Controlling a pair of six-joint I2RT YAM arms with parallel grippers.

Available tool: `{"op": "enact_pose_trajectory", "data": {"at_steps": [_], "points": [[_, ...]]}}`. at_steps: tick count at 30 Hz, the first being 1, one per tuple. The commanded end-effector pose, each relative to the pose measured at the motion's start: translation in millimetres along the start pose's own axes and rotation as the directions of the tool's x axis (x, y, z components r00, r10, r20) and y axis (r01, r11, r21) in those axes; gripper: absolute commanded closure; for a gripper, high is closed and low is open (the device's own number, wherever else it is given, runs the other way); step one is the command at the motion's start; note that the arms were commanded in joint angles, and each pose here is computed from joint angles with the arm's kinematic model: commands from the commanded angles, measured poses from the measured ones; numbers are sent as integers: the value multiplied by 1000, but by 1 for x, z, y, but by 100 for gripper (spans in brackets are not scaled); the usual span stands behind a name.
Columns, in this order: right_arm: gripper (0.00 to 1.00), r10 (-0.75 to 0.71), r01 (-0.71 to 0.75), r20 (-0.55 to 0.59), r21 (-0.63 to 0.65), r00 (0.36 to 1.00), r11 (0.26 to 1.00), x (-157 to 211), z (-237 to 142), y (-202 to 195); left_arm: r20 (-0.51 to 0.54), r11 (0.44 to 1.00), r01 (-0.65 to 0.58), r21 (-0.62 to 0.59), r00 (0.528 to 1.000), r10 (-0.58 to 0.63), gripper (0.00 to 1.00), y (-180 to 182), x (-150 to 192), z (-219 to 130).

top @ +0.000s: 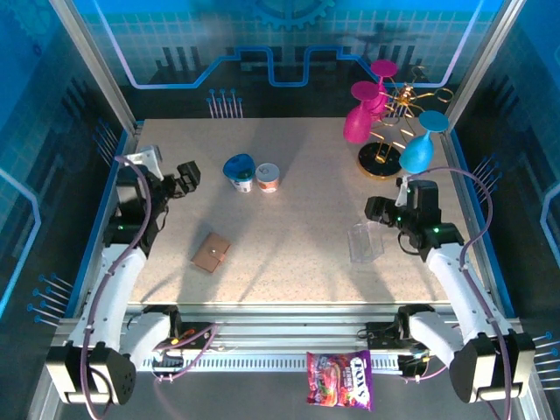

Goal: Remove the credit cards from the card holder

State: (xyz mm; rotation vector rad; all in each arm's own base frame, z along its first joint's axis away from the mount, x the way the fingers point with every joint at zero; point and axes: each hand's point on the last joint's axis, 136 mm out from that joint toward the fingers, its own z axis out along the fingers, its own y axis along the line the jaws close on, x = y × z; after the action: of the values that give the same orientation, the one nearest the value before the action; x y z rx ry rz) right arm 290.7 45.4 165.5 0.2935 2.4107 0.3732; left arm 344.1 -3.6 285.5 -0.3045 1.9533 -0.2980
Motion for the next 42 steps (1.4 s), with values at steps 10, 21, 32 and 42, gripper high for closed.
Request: {"op": "enact_pose_trajectory", "data": {"at_steps": [10, 21, 32, 42], "points": [[8, 144, -116, -315, 104, 938, 988, 67, 19, -17, -237, 997, -61, 56, 969, 73, 1, -2, 55, 10], [8, 119, -116, -351, 29, 929, 993, 57, 57, -2, -231, 996, -70, 55, 970, 81, 1, 1, 59, 14], [8, 39, -41, -376, 2, 926, 999, 48, 78, 21, -225, 994, -100, 48, 968, 108, 1, 5, 64, 13], [8, -83, 58, -412, -73, 907, 996, 45, 103, 83, -243, 994, -85, 66, 965, 99, 1, 3, 67, 16]]}}
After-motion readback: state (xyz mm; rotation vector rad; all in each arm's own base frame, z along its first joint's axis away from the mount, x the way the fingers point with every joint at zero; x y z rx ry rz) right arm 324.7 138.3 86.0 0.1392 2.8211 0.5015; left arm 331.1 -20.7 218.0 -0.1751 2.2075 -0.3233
